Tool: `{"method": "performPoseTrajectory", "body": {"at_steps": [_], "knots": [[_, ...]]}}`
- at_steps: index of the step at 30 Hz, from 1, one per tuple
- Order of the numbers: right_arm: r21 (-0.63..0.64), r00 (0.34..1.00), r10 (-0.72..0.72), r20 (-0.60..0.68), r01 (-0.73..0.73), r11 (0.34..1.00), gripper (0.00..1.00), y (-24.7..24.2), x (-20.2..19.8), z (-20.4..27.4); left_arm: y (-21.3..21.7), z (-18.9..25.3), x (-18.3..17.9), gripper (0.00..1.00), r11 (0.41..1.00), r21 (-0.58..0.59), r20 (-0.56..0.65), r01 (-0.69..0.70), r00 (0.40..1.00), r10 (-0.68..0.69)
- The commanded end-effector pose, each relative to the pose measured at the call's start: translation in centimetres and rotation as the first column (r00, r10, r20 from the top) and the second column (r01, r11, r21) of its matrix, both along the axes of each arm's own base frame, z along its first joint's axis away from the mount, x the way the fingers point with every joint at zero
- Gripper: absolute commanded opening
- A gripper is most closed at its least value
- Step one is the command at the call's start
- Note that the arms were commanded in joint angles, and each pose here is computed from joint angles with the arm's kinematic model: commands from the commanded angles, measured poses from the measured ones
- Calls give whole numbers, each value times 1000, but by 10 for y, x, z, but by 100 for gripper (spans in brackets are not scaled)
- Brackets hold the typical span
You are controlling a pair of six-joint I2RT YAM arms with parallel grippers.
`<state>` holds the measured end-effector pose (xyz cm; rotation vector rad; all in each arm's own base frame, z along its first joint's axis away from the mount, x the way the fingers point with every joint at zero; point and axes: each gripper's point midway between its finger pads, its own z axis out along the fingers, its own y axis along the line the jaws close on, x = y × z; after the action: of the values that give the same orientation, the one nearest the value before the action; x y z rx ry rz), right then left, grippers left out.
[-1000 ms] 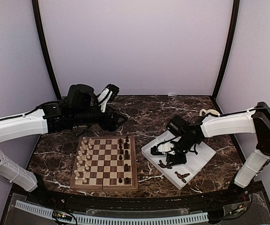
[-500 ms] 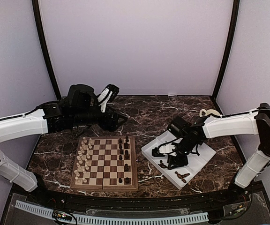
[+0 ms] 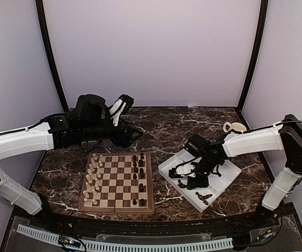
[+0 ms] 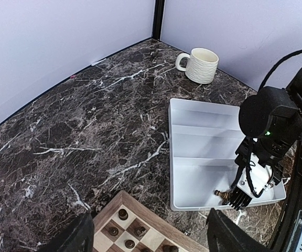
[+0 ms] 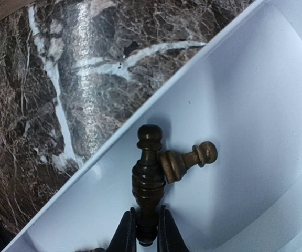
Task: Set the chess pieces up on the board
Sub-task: Pick up the chess pile from the storage box, then pick up the pawn from the chess pile.
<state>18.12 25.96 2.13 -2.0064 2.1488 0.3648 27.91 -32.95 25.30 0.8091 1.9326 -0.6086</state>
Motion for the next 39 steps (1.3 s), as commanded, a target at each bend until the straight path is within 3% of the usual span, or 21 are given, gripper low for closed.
{"method": "performPoseTrajectory", "body": {"at_steps": [1,8,15,19,28,30,39], "knots": [[6,998,32,59,-32,999,0,0,6,33,-10,-7,-6,76,997,15,29,81,996,-82],[106,996,77,49,-82,991,0,14,5,93,-45,-17,-27,67,949,-49,65,312,949,-309],[167,999,49,-11,-46,985,0,19,6,111,-87,-16,-46,65,872,-83,175,482,868,-464],[214,999,8,-45,2,977,0,16,14,120,-108,-31,-54,64,839,-77,196,538,834,-517],[286,998,-27,-63,44,957,0,8,22,144,-147,-50,-49,62,823,-134,186,552,830,-527],[291,998,-26,-63,44,956,0,8,21,146,-156,-53,-46,59,820,-135,182,556,828,-531],[295,998,-42,-50,55,954,0,2,22,147,-167,-59,-50,26,791,-155,141,592,806,-575]]}}
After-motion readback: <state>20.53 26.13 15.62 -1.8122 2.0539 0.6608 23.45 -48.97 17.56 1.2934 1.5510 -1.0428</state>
